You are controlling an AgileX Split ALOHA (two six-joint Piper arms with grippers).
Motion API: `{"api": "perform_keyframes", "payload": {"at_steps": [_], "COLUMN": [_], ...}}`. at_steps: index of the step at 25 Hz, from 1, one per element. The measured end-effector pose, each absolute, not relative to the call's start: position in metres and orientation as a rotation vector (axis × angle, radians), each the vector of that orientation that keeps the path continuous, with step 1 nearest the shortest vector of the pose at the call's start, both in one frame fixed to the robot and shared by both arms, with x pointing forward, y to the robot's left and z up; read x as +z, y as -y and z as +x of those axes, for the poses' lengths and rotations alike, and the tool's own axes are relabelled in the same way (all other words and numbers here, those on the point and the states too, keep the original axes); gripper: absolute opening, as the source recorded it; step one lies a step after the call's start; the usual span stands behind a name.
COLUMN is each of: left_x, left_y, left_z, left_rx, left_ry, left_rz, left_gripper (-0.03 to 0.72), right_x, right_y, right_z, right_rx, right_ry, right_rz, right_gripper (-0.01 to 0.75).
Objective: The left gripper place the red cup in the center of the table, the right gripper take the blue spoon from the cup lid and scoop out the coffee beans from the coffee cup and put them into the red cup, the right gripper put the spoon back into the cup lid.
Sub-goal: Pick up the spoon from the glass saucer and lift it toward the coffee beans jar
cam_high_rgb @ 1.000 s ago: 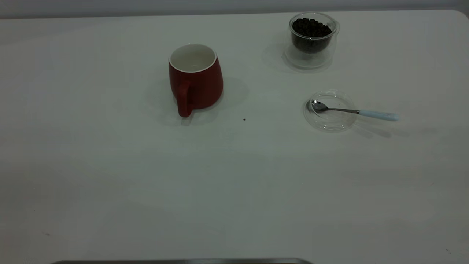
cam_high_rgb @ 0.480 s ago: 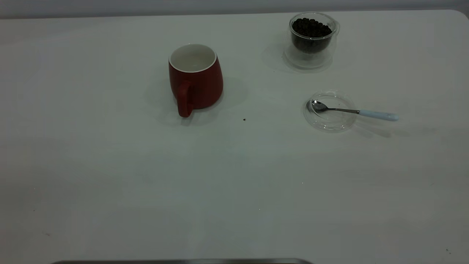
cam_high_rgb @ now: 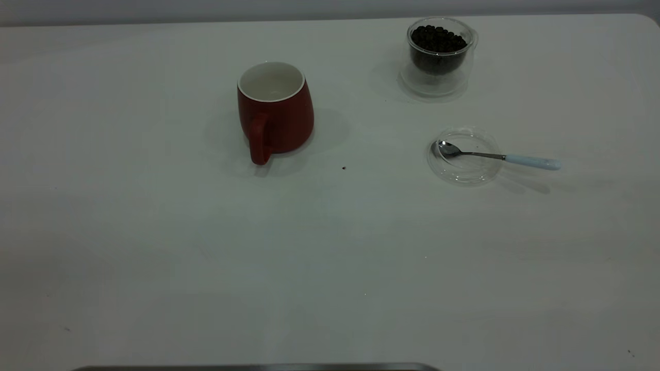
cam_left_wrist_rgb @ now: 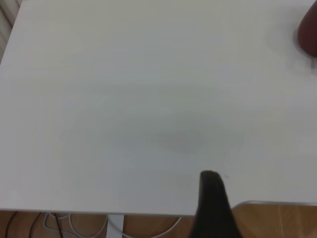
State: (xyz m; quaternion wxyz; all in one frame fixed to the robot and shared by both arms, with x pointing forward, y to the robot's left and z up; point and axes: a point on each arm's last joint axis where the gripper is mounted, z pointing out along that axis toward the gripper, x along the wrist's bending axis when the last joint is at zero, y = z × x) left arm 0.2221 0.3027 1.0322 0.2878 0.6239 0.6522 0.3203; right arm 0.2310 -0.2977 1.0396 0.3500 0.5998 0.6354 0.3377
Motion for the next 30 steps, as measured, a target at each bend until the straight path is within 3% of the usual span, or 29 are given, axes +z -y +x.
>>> {"api": "perform_keyframes", "payload": {"at_steps": [18,21,23,27,30], "left_x": [1.032,1.032,1.032,1.032,1.032], "left_y": [-0.303,-0.303,-0.303,-0.303,-0.303], "left_z": [0.222,0.222,0.222,0.222,0.222], "left_rx": [0.853,0.853,0.853,0.853,0.853], "left_ry": [-1.746,-1.746,-1.746,-1.746,-1.745], "left_rz": [1.66,1.66,1.66,1.66,1.66], "left_gripper": [0.586,0.586,0.586,0.586,0.586], "right_x": [1.04,1.042,1.047,1.06,1.063], "right_y": [0.299,0.3,0.301,0.3,0.297], "right_z": [0.231,0.239,0.253,0.299,0.34], "right_rx": [0.871,0.862,0.842,0.823,0.805], "right_ry": [-1.634,-1.604,-1.601,-1.608,-1.65], "right_rz": [1.563,1.656,1.726,1.832,1.899], "right_gripper": [0.249,0.309,0.389,0.547,0.606]}}
